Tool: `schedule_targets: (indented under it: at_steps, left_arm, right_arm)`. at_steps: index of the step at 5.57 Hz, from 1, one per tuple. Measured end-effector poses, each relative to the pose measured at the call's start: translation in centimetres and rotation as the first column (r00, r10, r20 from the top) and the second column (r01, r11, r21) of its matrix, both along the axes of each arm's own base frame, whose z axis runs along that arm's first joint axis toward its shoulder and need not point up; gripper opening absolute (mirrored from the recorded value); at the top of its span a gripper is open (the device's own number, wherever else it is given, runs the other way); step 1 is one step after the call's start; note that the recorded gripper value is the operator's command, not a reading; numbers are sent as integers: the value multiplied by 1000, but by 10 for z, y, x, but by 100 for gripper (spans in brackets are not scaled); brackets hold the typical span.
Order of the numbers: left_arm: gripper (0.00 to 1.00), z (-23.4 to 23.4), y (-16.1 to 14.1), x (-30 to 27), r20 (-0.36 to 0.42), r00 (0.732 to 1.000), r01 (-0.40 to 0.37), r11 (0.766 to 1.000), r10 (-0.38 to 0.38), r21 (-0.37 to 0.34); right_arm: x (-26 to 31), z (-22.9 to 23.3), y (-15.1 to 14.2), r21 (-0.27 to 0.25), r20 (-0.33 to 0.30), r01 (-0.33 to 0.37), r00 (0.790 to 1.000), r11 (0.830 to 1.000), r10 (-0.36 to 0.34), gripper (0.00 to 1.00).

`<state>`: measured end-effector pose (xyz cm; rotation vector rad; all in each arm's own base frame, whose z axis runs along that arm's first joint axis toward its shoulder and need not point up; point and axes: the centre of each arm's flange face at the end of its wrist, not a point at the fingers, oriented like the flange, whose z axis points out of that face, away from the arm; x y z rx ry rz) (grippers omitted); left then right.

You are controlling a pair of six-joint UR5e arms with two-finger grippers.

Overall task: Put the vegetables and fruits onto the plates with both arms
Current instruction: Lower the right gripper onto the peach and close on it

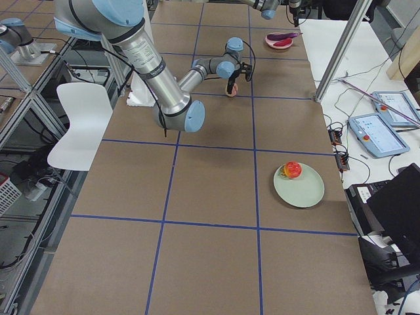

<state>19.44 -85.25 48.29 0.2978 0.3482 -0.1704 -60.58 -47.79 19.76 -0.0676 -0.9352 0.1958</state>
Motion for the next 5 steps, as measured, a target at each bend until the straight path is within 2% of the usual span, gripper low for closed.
schedule_targets:
  at_steps: [5]
  left_arm:
    - [100,2,1,0,1,1000,0,1000,0,-2]
  right_arm:
    - [-7,1,3,19,-5,3,1000,1000,-3,100]
